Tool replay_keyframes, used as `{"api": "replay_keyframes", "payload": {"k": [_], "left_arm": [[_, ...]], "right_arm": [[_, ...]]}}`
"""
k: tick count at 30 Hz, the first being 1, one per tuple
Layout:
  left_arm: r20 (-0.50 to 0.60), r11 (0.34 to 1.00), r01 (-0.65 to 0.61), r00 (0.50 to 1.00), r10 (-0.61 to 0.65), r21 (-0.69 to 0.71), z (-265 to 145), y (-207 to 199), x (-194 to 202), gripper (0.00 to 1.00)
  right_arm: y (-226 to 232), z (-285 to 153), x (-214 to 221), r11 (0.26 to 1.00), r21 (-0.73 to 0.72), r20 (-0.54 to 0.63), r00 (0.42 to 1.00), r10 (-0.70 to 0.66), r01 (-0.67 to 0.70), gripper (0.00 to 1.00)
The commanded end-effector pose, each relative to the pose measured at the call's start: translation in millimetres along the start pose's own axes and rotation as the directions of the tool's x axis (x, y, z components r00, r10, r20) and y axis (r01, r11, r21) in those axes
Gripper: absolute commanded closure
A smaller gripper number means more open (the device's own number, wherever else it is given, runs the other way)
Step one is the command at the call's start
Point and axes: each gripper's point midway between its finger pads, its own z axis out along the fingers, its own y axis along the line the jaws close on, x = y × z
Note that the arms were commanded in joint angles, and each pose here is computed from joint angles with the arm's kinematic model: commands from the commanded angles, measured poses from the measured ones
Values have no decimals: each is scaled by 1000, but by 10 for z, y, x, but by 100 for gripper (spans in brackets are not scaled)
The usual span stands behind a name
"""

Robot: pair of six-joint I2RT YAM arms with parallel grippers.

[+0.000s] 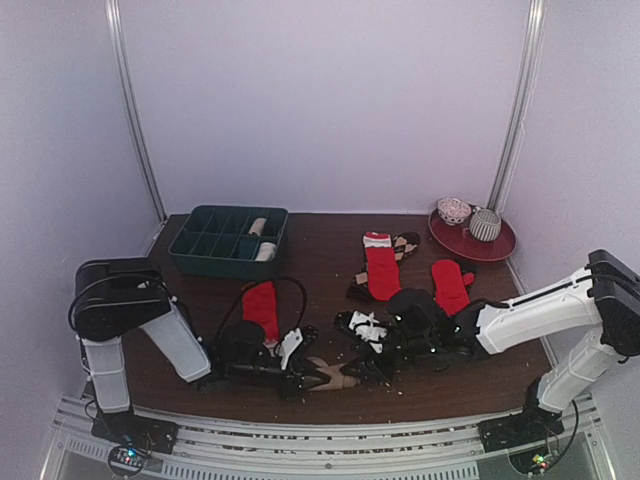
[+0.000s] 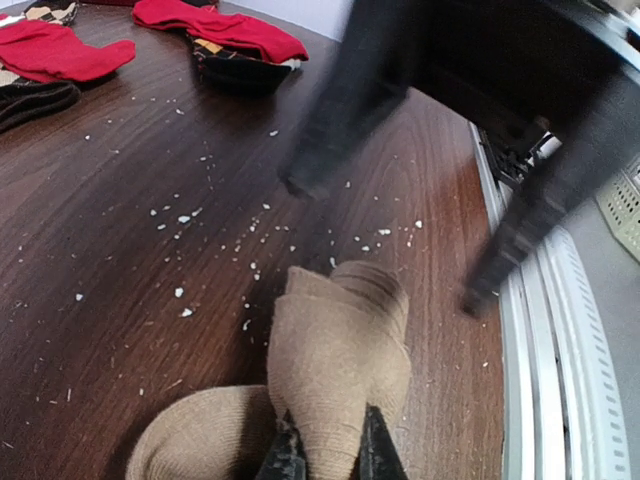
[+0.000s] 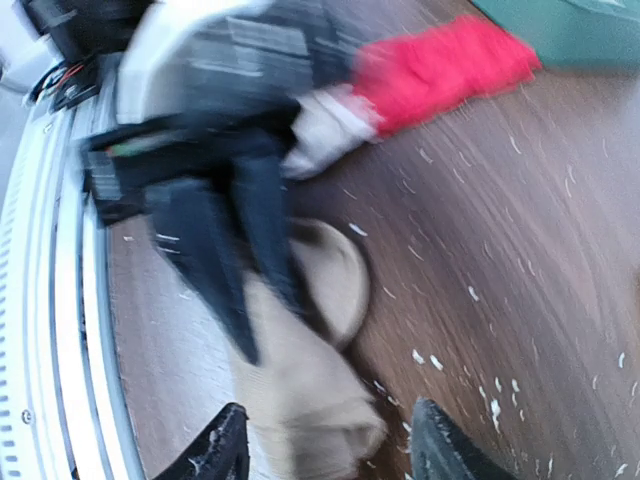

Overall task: Roll the socks
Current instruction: Roll a pair of socks at the center of the board.

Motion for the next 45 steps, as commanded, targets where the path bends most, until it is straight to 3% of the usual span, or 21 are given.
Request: {"api": "replay_keyframes", "payload": {"k": [1,10,19,23,30,36,40,45], "left_arm": [[-385,966,190,890,-245,-174,-270,233,1275,100],[-394,970,181,890,-231,-161,-281,219,1289,100],[-398,974,177,891,-221,-143,-280,196,1311,100],[-404,975,174,889,-216,-137,-271,193,1322,100],[-357,983,146,917,-176,-111,-275,156,1164,100],[-267,990,28,961,-66,-141,-387,167,777,53],[-190,985,-73,981,43,-155,-506,124,440,4],[-77,951,-235,972,224,-201,-737,-40,-61,2]], "right_arm": [[134,86,0,969,73,0,971,-238,238,43],[91,313,216,931,158,-119,942,-313,329,37],[10,430,397,921,173,-208,927,-313,350,40],[80,490,494,935,127,-220,929,-298,330,46],[158,561,727,961,52,-297,923,-245,271,74],[189,546,940,988,-37,-371,916,-151,148,80],[186,534,1045,991,-73,-435,891,-132,111,81],[211,525,1092,987,-111,-478,864,-155,116,81]]}}
